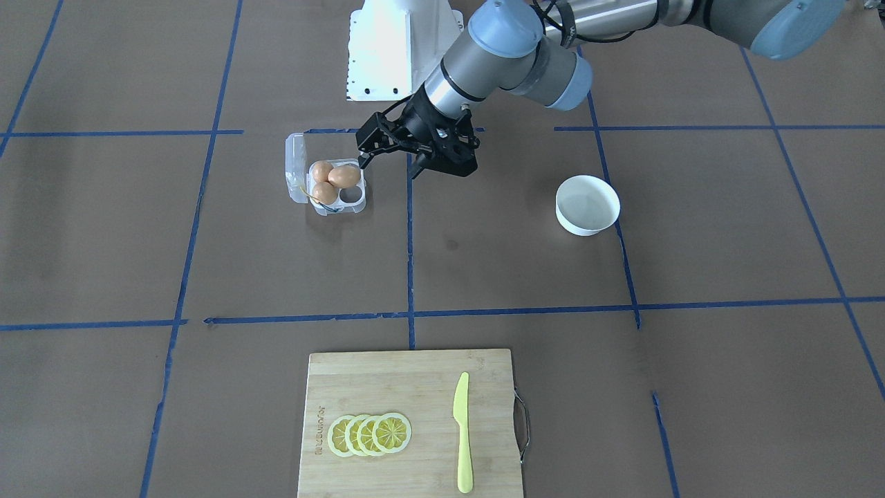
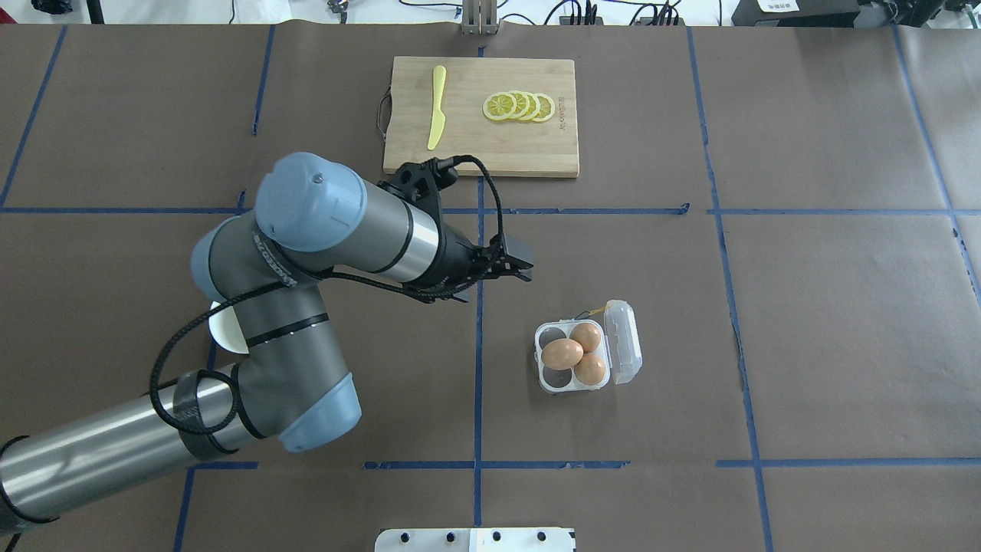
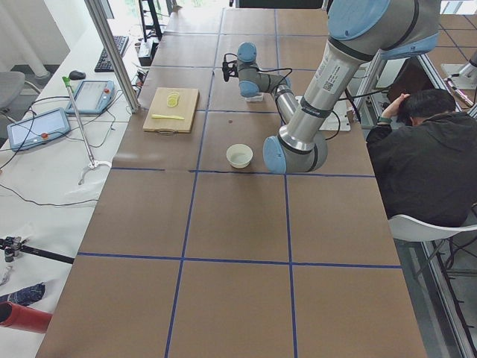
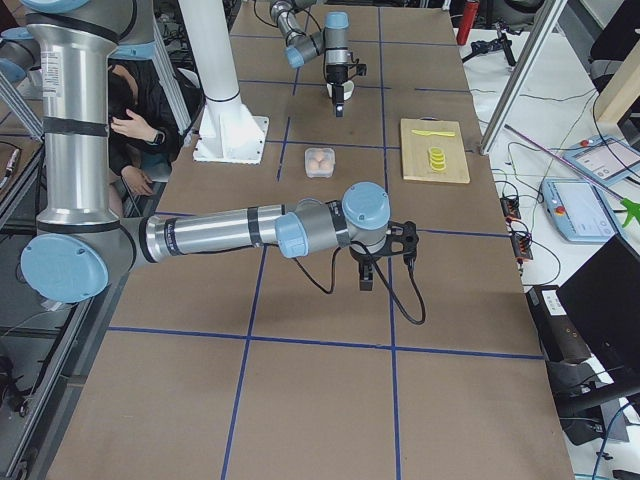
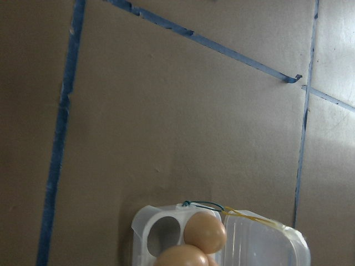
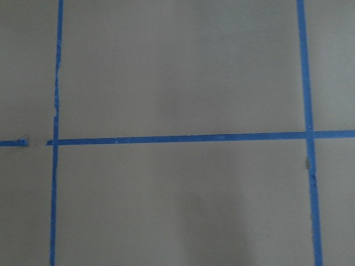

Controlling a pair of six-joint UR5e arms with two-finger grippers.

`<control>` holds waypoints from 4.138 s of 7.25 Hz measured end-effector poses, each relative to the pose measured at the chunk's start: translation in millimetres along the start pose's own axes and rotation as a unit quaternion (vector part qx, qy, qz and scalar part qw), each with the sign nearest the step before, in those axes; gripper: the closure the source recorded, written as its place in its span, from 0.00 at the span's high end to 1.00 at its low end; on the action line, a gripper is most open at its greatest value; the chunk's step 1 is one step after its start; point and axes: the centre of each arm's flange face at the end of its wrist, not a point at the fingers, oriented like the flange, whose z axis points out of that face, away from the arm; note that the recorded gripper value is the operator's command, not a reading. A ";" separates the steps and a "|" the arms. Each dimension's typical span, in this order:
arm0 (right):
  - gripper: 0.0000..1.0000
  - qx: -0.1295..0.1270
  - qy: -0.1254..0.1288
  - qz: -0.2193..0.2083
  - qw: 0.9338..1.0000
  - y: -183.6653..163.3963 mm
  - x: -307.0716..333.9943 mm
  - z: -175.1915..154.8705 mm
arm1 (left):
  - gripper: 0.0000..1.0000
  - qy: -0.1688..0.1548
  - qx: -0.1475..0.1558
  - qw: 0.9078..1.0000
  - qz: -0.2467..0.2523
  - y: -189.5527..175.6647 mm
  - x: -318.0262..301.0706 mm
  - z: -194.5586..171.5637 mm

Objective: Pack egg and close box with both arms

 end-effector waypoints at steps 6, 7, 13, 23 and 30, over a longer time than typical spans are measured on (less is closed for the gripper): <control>0.00 -0.003 -0.085 0.011 0.996 63.9 -175.6 104.8 | 1.00 -0.106 0.102 0.986 0.082 -128.2 -91.5 -165.0; 0.00 -0.015 -0.090 0.007 0.996 80.9 -201.1 117.6 | 1.00 -0.122 0.109 0.981 0.102 -142.0 -118.0 -190.2; 0.00 -0.036 -0.110 -0.035 0.993 153.0 -345.6 198.4 | 1.00 -0.178 0.107 0.966 0.155 -178.4 -207.0 -238.6; 1.00 -0.002 -0.125 -0.015 0.992 123.0 -493.2 131.9 | 1.00 -0.190 0.102 0.966 0.145 -170.4 -256.2 -238.8; 1.00 -0.005 0.043 -0.092 0.995 -20.0 -248.8 15.1 | 1.00 -0.323 0.075 0.891 0.308 -227.5 -471.5 -399.8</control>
